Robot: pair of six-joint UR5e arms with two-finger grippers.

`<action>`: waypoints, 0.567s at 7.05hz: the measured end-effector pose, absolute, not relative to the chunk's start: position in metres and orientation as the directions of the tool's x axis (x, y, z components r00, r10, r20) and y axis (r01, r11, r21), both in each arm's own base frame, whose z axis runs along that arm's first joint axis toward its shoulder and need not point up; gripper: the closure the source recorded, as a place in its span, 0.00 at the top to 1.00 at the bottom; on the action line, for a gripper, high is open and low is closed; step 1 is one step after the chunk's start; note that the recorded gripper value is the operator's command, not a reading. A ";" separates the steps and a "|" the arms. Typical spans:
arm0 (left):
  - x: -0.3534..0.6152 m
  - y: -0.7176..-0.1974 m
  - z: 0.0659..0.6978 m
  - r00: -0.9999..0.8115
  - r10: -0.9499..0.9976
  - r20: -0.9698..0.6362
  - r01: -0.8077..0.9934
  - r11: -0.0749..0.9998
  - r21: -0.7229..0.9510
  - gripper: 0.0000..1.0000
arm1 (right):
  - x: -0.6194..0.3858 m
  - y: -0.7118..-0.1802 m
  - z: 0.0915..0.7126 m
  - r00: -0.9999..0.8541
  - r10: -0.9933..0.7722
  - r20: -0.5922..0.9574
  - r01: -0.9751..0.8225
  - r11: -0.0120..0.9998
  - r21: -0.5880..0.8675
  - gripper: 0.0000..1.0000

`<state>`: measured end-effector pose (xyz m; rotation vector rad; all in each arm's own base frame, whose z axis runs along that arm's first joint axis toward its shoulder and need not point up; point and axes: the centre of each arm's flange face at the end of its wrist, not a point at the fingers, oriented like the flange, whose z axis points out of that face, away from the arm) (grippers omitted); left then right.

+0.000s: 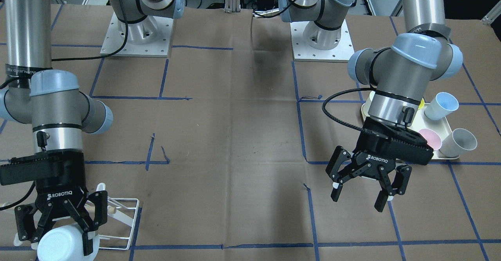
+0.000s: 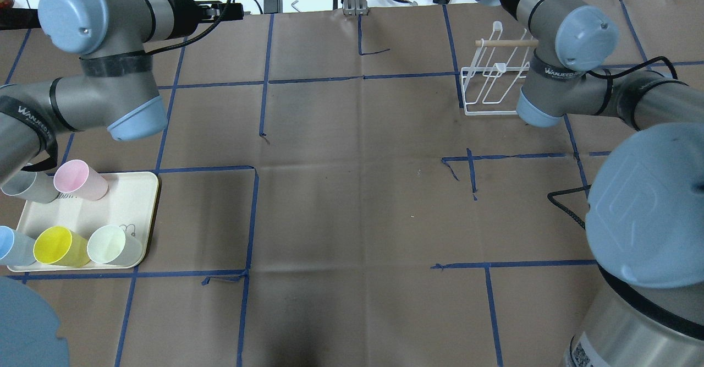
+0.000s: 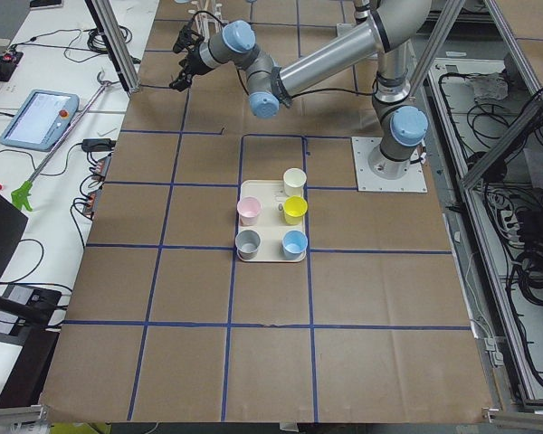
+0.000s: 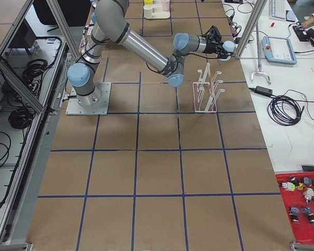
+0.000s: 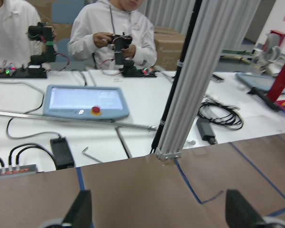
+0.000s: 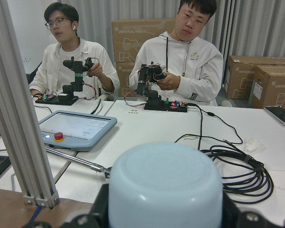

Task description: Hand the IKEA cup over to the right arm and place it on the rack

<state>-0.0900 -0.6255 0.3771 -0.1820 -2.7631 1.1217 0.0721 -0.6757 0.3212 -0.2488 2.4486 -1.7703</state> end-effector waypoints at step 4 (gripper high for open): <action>-0.103 -0.566 0.439 -0.998 0.060 0.009 0.056 0.960 -0.274 1.00 | 0.054 -0.679 0.285 -0.968 -0.219 0.122 -0.192 0.334 -0.923 0.30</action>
